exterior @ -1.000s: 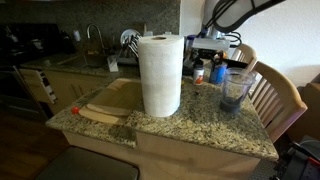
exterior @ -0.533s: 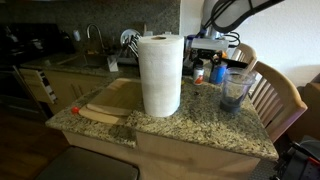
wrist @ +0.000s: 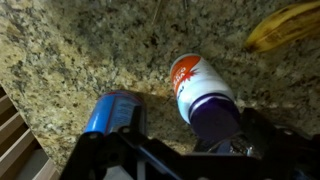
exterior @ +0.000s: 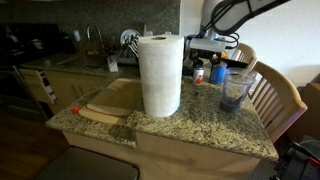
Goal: Move the white and orange bottle forward
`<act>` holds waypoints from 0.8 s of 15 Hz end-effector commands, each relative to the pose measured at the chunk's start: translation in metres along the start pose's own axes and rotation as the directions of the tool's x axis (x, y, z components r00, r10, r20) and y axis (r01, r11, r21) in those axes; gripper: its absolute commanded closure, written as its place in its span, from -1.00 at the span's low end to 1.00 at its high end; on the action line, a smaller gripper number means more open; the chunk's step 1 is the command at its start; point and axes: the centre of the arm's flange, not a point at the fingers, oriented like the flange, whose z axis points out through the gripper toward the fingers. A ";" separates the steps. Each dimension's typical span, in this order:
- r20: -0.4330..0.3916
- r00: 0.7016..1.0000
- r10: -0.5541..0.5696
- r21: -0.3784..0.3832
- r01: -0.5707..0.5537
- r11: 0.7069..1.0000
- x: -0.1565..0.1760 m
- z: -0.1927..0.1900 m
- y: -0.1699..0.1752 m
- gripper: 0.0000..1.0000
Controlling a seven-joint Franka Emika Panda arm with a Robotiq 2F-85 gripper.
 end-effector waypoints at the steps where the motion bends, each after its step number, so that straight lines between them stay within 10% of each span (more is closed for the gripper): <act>1: 0.000 1.000 0.000 0.001 0.000 1.000 0.000 0.000 0.000 -1.00; 9: 0.015 1.000 -0.001 -0.012 0.001 1.000 -0.002 0.003 0.001 -1.00; 10: 0.019 1.000 -0.005 -0.011 0.005 1.000 -0.003 0.004 0.000 -0.50; 12: 0.020 1.000 -0.008 -0.009 0.008 1.000 -0.003 0.004 0.001 -0.33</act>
